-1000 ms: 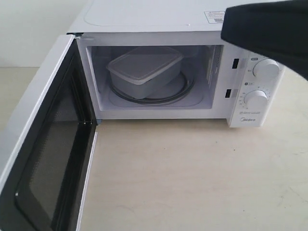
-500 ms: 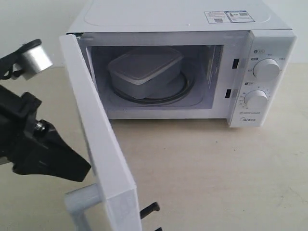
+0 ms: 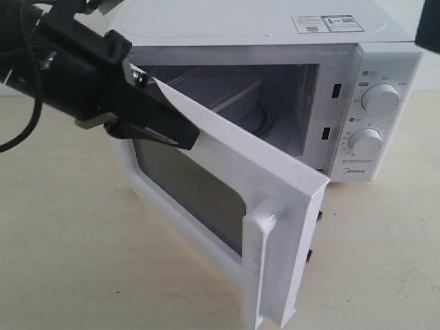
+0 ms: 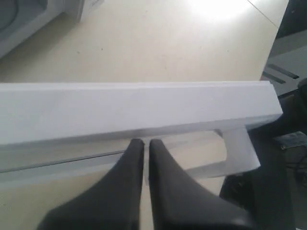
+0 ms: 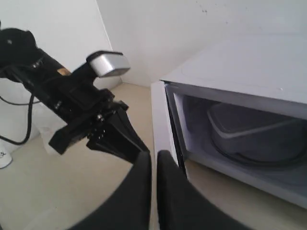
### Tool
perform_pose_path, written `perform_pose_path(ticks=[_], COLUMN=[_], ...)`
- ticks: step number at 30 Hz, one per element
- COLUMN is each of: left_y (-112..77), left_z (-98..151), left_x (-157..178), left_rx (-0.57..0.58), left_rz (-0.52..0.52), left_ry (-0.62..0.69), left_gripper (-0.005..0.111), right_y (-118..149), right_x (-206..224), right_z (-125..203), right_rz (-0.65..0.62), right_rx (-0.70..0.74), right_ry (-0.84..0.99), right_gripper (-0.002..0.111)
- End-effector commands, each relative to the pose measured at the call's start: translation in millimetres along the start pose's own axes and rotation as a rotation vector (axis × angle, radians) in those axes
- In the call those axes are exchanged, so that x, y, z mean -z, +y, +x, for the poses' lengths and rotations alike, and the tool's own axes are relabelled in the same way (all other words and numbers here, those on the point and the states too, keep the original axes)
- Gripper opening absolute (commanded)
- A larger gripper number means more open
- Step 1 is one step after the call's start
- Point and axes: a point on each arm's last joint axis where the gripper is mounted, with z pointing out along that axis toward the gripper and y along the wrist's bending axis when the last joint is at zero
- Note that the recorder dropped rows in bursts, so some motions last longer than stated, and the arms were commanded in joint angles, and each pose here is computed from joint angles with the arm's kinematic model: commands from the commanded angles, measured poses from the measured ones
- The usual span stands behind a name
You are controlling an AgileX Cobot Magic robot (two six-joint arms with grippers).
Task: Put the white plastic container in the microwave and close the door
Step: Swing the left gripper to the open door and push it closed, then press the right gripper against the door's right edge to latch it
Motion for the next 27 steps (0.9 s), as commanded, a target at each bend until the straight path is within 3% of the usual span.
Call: perform_pose_path(ticks=[1, 11, 20, 27], left_y=[6.0, -18.7, -58.0, -78.3], left_z=[-16, -19, -7, 19], left_x=[-6, 29, 80, 102], left_rx=[-0.024, -0.137, -0.145, -0.117], left_rz=[-0.010, -0.022, -0.040, -0.048], left_ry=[-0.034, -0.040, -0.148, -0.203], left_gripper=[0.004, 0.004, 0.004, 0.004], right_y=[-6, -20, -26, -33], right_x=[2, 2, -24, -29], right_z=[3, 19, 72, 79], right_rz=[0.064, 0.211, 0.141, 0.178], right_rx=[0.012, -0.020, -0.186, -0.211], right_ry=[0.049, 0.161, 0.080, 0.026], right_gripper=[0.000, 0.000, 0.000, 0.000])
